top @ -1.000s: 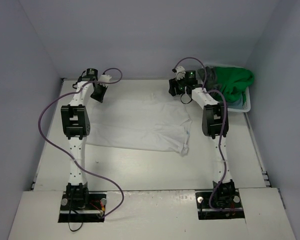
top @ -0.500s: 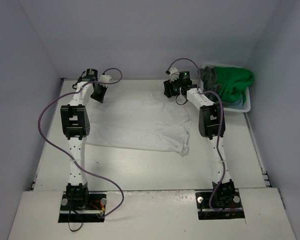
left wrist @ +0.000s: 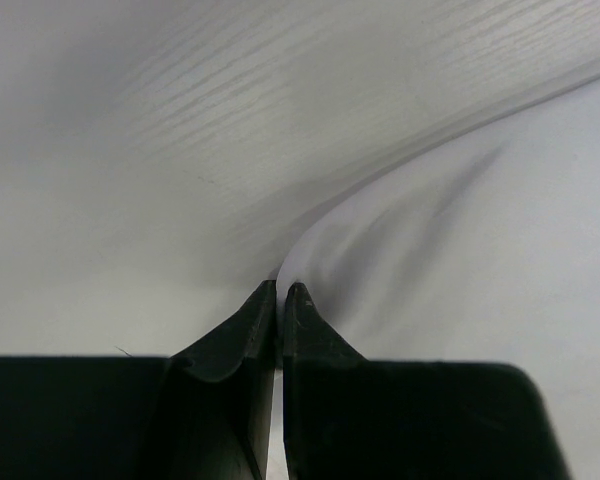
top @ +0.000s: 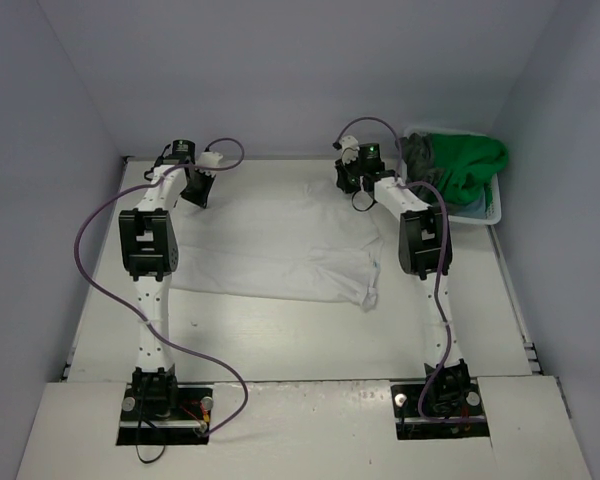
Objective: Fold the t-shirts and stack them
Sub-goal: Grap the side of the flattened tshirt furthest away from the robot with both arms, then fold the other side of the tshirt into a rectangle
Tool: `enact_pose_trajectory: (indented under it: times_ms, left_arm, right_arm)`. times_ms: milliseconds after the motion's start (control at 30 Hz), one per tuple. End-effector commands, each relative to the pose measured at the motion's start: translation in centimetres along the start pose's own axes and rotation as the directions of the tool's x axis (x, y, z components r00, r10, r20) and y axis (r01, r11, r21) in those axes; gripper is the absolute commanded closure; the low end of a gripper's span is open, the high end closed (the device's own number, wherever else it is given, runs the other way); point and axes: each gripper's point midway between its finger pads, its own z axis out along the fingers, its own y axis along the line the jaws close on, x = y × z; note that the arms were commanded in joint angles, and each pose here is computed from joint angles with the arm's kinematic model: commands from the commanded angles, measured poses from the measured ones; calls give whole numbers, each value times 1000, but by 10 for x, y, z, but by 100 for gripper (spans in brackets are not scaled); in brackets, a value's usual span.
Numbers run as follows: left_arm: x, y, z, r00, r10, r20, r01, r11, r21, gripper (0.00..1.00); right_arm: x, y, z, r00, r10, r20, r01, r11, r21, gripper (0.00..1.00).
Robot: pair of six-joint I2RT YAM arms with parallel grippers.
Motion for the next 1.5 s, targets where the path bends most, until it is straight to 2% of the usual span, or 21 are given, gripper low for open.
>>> enact_pose_trajectory:
  times_ms: [0,400,933,1100,1467]
  left_arm:
    - [-1,-10,-24,1000,-24,-3,24,999,22,100]
    - [-25,-11,-47,996,-38,79,40,999,-21,100]
    - [-27,-20,-73,995,-19,102,23,999,-42,100]
    - [-19,-23,-84,995,-8,99,14,998,-57,100]
    - [-9,-36,-126,985,6,171,9,996,-86,100]
  right_arm:
    - [-50,-16,-34,996,-32,86,26,997,76,100]
    - [-85,-15,-75,982,-57,181,41,995,94,100]
    - [-105,11,-125,970,-81,229,76,997,31,100]
    - [-91,27,-137,978,-87,188,92,996,-19,100]
    - [-65,76,-175,984,-118,131,131,987,-96,100]
